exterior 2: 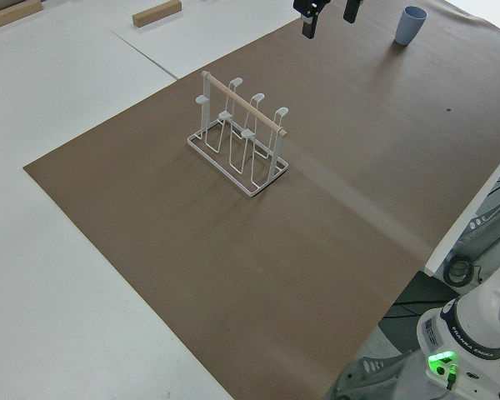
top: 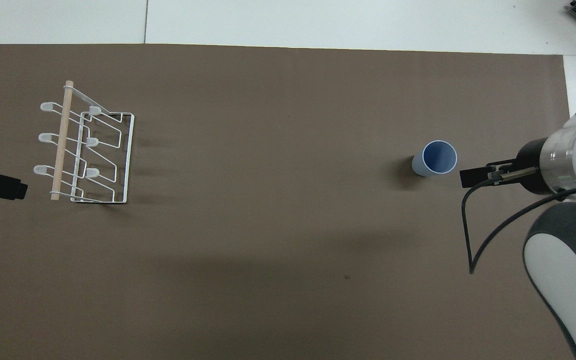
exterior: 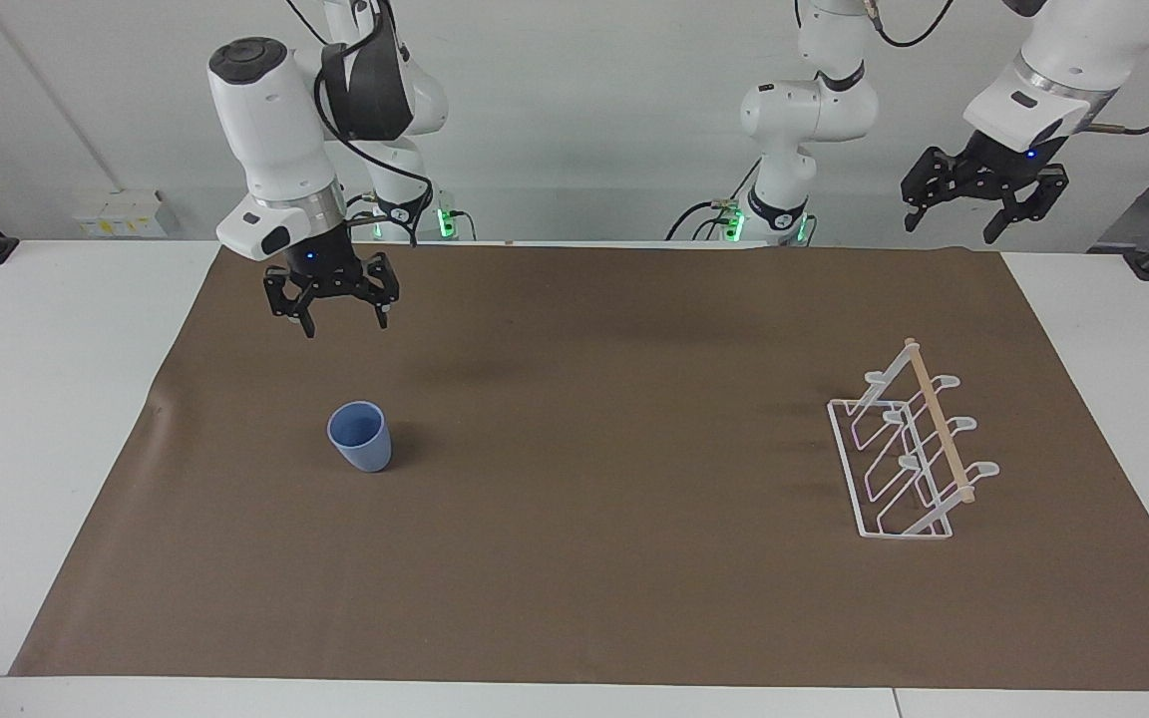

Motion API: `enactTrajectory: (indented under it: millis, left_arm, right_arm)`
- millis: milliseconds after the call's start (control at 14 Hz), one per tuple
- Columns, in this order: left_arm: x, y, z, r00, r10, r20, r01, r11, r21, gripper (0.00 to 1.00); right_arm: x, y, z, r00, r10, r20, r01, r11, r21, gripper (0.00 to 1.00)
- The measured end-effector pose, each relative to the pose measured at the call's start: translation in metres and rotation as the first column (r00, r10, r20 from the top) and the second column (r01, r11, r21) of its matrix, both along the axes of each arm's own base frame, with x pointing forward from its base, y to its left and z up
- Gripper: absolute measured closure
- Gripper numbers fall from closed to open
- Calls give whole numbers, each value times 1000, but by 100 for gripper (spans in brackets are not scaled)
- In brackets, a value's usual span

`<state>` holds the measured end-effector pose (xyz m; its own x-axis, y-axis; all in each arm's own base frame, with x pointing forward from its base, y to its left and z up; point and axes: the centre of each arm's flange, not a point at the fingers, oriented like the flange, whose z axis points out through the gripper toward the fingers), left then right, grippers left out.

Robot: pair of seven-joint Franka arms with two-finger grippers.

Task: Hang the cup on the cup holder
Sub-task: 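Move the right gripper toward the light-blue cup, then grasp the light-blue cup rim with the right gripper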

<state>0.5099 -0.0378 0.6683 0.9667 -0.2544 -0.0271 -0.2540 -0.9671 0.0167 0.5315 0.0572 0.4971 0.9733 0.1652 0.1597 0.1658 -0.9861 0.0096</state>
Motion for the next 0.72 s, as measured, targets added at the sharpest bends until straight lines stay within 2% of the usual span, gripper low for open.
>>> enactTrajectory:
  millis: [215,502,717]
  left_arm:
    - [0,0,0,1000,0,0,0,1000,0,0]
    - [0,0,0,1000,0,-1,0,1000,0,0]
    - [0,0,0,1000,0,-2,0,1000,0,0]
  right_arm:
    - [5,-1,-32,1000,-4,28,4,1000,7,0]
    - [28,-1,-77,997,-31,73,29,999,32,0]
    - [35,15,-107,997,-39,61,36,998,47,0]
